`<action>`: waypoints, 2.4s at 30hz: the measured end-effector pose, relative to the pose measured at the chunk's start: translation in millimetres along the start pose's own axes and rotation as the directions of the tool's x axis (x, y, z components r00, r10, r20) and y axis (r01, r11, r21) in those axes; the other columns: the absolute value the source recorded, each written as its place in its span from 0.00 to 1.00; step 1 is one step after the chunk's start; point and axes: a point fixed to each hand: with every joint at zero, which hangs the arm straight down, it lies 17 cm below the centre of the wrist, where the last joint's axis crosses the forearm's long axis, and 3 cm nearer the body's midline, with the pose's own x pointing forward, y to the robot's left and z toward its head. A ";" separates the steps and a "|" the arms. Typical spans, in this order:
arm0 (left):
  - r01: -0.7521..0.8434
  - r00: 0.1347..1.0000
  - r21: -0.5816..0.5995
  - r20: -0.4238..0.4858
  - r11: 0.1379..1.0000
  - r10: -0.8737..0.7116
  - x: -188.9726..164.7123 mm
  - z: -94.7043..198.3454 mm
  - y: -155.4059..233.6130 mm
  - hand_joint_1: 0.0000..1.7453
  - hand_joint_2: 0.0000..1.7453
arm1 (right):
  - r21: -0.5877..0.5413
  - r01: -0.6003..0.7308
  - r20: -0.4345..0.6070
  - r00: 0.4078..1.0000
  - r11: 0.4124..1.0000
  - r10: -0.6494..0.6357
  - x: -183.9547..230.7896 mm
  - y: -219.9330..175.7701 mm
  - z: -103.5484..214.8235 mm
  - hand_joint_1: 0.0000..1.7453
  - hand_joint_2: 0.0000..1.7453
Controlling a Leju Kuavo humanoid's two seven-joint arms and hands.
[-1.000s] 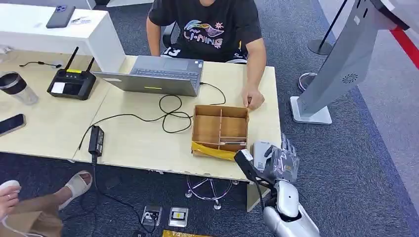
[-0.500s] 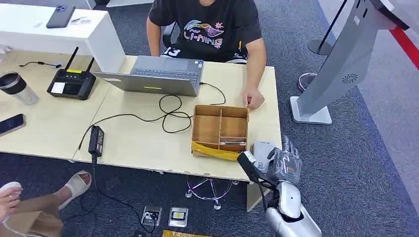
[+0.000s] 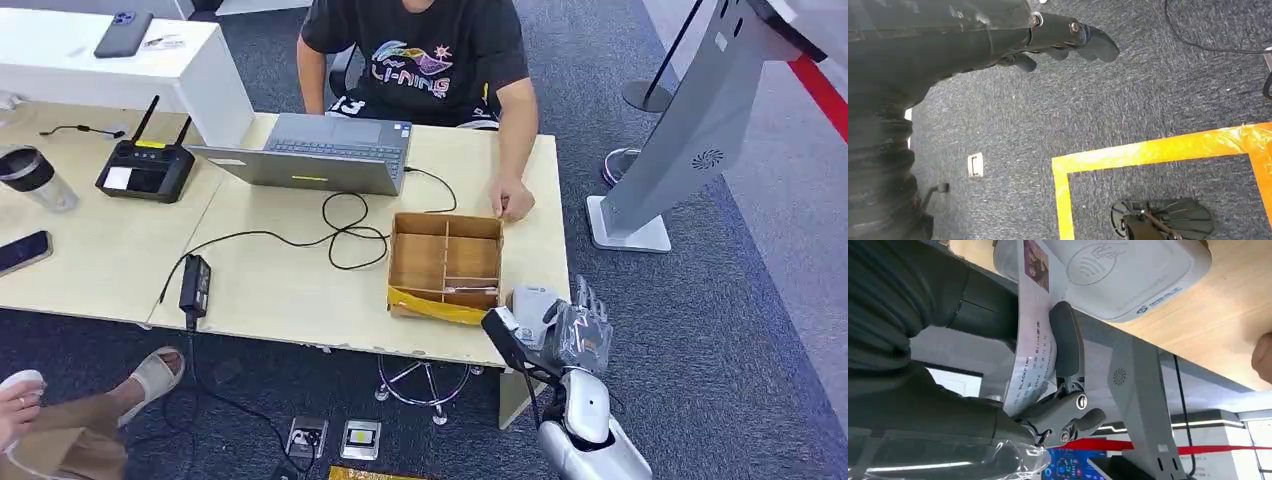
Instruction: Pass the card to the sensor for recognition and then transmit it.
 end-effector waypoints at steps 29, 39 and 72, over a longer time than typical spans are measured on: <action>0.013 1.000 -0.004 0.008 1.000 -0.013 2.4 -0.5 0.3 0.00 1.00 | -0.024 -0.006 -0.018 1.000 1.000 0.006 -9.2 -4.7 2.2 1.00 1.00; -0.003 1.000 -0.002 -0.001 1.000 0.003 -0.3 -0.8 1.4 0.00 1.00 | -0.146 0.103 0.060 0.994 0.984 -0.096 17.2 -60.4 -4.4 1.00 1.00; -0.129 0.987 0.063 -0.092 0.990 0.135 -12.2 -0.8 9.8 0.00 1.00 | -0.382 0.111 0.453 0.888 0.918 0.081 221.7 -245.2 -57.3 1.00 1.00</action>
